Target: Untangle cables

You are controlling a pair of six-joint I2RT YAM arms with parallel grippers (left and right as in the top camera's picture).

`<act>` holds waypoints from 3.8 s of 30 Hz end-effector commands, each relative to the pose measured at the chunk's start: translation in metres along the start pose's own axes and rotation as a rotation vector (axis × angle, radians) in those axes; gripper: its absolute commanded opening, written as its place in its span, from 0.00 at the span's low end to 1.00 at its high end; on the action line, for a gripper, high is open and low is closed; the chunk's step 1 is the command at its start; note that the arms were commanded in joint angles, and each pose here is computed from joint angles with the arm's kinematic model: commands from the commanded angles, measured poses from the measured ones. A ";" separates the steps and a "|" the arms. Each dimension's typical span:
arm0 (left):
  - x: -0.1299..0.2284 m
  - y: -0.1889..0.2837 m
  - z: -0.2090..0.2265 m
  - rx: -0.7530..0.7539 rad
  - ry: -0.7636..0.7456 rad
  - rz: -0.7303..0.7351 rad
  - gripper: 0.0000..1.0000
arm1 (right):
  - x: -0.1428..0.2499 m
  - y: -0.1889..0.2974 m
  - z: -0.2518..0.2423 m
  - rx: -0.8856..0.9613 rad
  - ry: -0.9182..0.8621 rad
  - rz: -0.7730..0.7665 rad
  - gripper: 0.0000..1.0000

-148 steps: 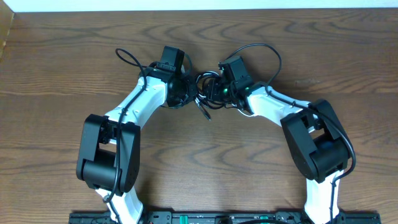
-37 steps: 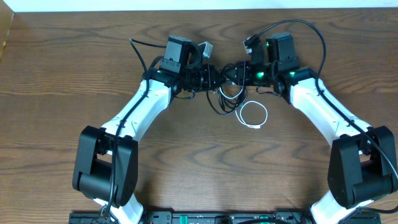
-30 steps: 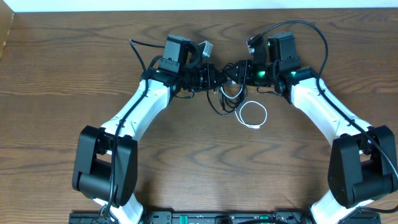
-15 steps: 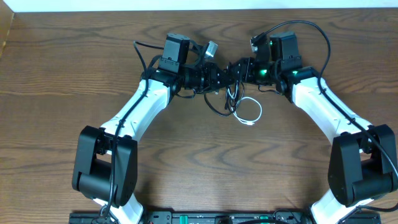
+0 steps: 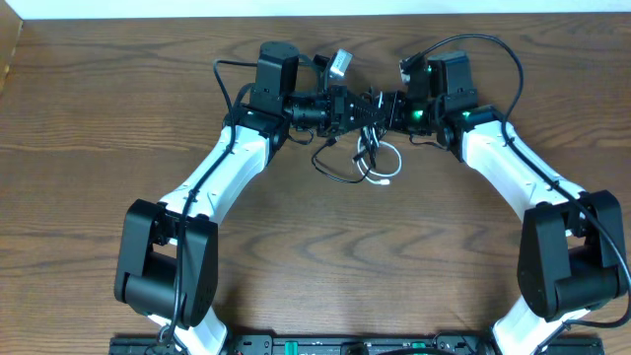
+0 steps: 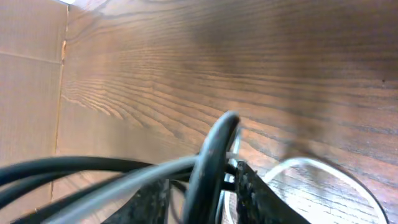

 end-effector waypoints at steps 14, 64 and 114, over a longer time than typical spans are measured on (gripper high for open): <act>-0.013 0.028 0.076 -0.394 0.081 -0.175 0.08 | -0.017 0.038 -0.005 -0.253 -0.049 0.013 0.01; 0.008 0.068 -0.023 -0.418 -0.448 -0.214 0.07 | -0.072 0.030 -0.016 -0.002 0.357 -0.266 0.99; -0.006 0.099 -0.047 -0.386 -0.094 -0.452 0.07 | 0.006 -0.002 -0.055 0.542 0.161 -0.070 0.66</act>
Point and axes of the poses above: each gripper's point midway between its finger pads, its own y axis back along the fingers, its own z axis along the line the jaws close on, x = y × z, the point moved 1 cm from there along y, back along the fingers, and after that the axes turned 7 degrees about y, right-handed, at the moved point
